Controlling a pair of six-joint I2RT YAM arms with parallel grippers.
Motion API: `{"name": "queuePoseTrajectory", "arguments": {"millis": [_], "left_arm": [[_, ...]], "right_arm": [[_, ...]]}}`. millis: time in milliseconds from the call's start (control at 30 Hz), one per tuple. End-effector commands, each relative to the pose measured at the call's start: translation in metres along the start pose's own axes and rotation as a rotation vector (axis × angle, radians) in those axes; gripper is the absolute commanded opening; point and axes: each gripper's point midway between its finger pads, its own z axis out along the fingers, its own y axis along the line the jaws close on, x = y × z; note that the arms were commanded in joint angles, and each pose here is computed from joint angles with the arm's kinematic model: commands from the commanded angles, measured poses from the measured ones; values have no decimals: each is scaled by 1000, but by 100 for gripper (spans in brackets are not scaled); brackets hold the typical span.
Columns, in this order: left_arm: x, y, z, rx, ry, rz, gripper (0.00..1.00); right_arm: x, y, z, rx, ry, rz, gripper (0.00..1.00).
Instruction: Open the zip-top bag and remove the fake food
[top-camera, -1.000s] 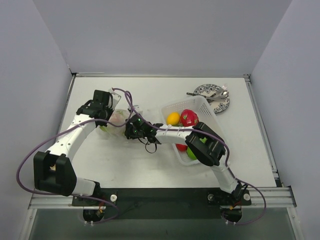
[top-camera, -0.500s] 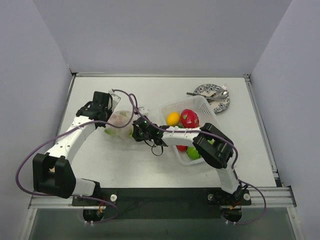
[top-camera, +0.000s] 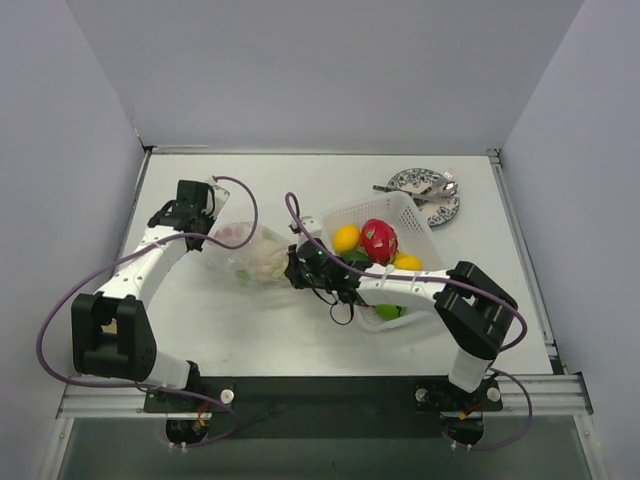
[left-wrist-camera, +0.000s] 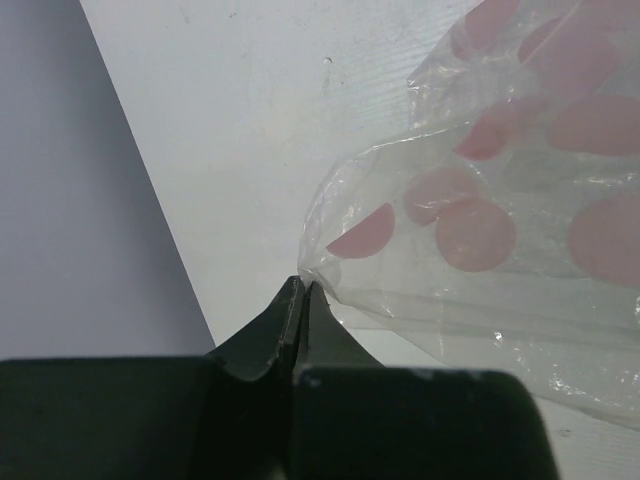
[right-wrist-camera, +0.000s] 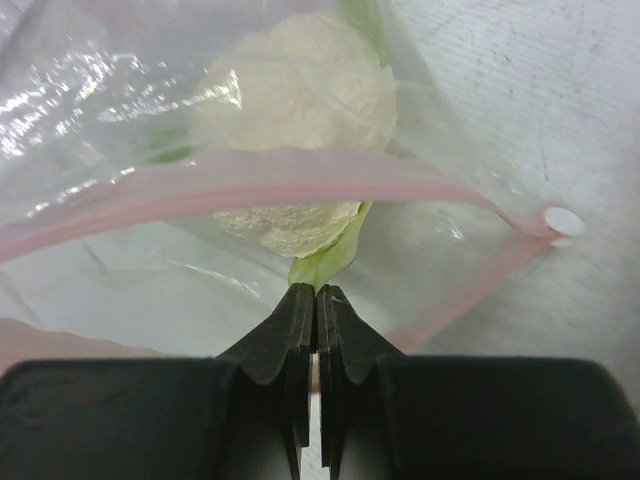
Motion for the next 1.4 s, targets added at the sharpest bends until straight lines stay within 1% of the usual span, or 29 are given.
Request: {"name": "queuePoseTrajectory", "arguments": {"millis": [0, 167, 267, 367, 467, 567, 600, 667, 700, 767, 800, 900, 933, 1000, 1167, 1300, 1333, 1367], "left_arm": [[-19, 32, -2, -109, -70, -23, 0], [-10, 45, 6, -144, -46, -22, 0], [-7, 45, 8, -143, -39, -25, 0], [-5, 46, 8, -146, -36, -29, 0], [-5, 47, 8, -144, -39, -35, 0], [-4, 45, 8, -137, -40, -37, 0], [-4, 44, 8, -136, -41, -38, 0], [-4, 43, 8, -131, -42, -41, 0], [-2, 43, 8, -131, -40, -41, 0], [-2, 42, 8, -129, -41, -42, 0], [-1, 42, 7, -129, -41, -43, 0], [0, 41, 7, -128, -43, -44, 0], [0, 41, 6, -128, -43, -41, 0], [0, 42, 5, -126, -48, -43, 0], [-3, 42, 1, -123, -61, -48, 0], [-3, 40, -2, -111, -67, -46, 0], [-3, 40, -2, -111, -69, -48, 0], [-3, 40, -4, -110, -73, -45, 0]], "right_arm": [[-31, -9, -32, 15, -103, 20, 0], [-51, -20, -57, 23, -149, 29, 0], [-75, -23, -76, 20, -192, 25, 0], [-106, -28, -104, 17, -248, 23, 0], [-122, -37, -122, 35, -273, 8, 0], [-144, -58, -146, 67, -330, 28, 0], [-149, -71, -150, 89, -343, 46, 0], [-154, -80, -159, 82, -350, 66, 0], [-158, -94, -162, 113, -363, 88, 0], [-161, -103, -169, 111, -379, 124, 0], [-165, -117, -172, 141, -394, 148, 0], [-169, -133, -177, 175, -415, 186, 0], [-171, -146, -179, 204, -421, 205, 0], [-169, -152, -175, 203, -403, 217, 0], [-164, -187, -163, 303, -358, 240, 0], [-166, -196, -153, 329, -325, 229, 0], [-161, -199, -147, 339, -299, 224, 1], [-160, -202, -145, 345, -288, 222, 4]]}}
